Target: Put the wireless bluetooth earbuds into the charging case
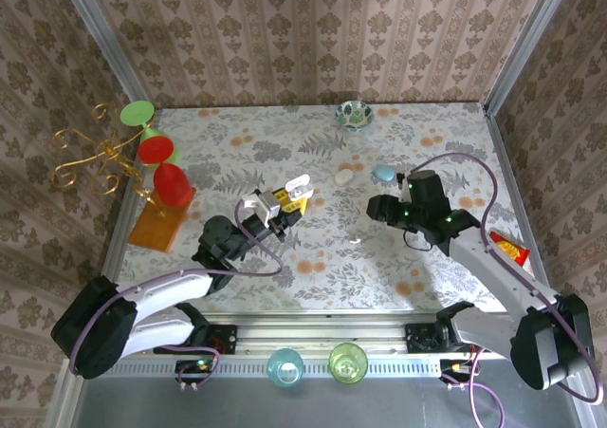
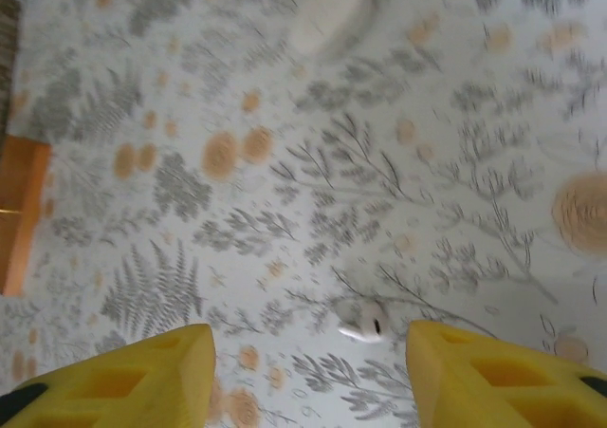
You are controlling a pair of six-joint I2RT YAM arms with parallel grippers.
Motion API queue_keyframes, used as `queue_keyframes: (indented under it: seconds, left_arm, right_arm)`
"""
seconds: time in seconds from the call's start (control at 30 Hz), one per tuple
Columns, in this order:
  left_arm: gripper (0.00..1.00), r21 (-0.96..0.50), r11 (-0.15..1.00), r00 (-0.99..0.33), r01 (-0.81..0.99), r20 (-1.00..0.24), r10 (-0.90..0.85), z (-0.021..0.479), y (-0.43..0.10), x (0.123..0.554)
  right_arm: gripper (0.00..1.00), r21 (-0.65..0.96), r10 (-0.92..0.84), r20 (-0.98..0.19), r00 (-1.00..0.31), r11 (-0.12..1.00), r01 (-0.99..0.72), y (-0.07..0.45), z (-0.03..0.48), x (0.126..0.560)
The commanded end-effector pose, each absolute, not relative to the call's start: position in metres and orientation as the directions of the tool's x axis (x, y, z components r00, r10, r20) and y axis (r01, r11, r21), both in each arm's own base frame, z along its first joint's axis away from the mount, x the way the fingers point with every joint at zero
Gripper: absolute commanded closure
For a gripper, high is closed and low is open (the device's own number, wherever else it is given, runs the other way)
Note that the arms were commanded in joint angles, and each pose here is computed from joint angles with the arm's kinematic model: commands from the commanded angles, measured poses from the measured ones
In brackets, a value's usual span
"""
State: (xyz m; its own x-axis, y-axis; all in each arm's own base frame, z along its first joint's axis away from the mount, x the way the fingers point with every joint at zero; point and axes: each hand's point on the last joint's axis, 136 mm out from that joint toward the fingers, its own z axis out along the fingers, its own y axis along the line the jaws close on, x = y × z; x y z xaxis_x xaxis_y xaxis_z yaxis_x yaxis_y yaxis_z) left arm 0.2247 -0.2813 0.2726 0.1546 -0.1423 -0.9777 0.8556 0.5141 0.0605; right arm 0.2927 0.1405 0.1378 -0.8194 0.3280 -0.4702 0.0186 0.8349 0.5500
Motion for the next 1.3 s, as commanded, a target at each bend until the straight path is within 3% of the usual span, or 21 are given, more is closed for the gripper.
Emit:
queue_keyframes:
  seconds: [0.0, 0.13, 0.5, 1.27]
  left_arm:
    - [1.00, 0.092, 0.516, 0.175, 0.852, -0.978, -0.115, 0.270, -0.279, 0.223]
    - [1.00, 0.089, 0.513, 0.173, 0.854, -0.978, -0.118, 0.269, -0.280, 0.222]
    - [1.00, 0.086, 0.510, 0.172, 0.856, -0.977, -0.123, 0.270, -0.281, 0.223]
    - [1.00, 0.088, 0.507, 0.175, 0.858, -0.976, -0.127, 0.272, -0.282, 0.222]
  right_arm:
    - [0.50, 0.626, 0.391, -0.341, -0.855, 0.773, 0.104, 0.151, 0.110, 0.285]
    - [0.59, 0.623, 0.383, -0.274, -0.882, 0.769, 0.140, 0.156, 0.081, 0.281]
    - [0.62, 0.618, 0.301, -0.150, -0.942, 0.772, 0.148, 0.180, 0.039, 0.282]
    - [0.69, 0.525, 0.277, -0.129, -0.952, 0.834, 0.171, 0.182, 0.013, 0.294]
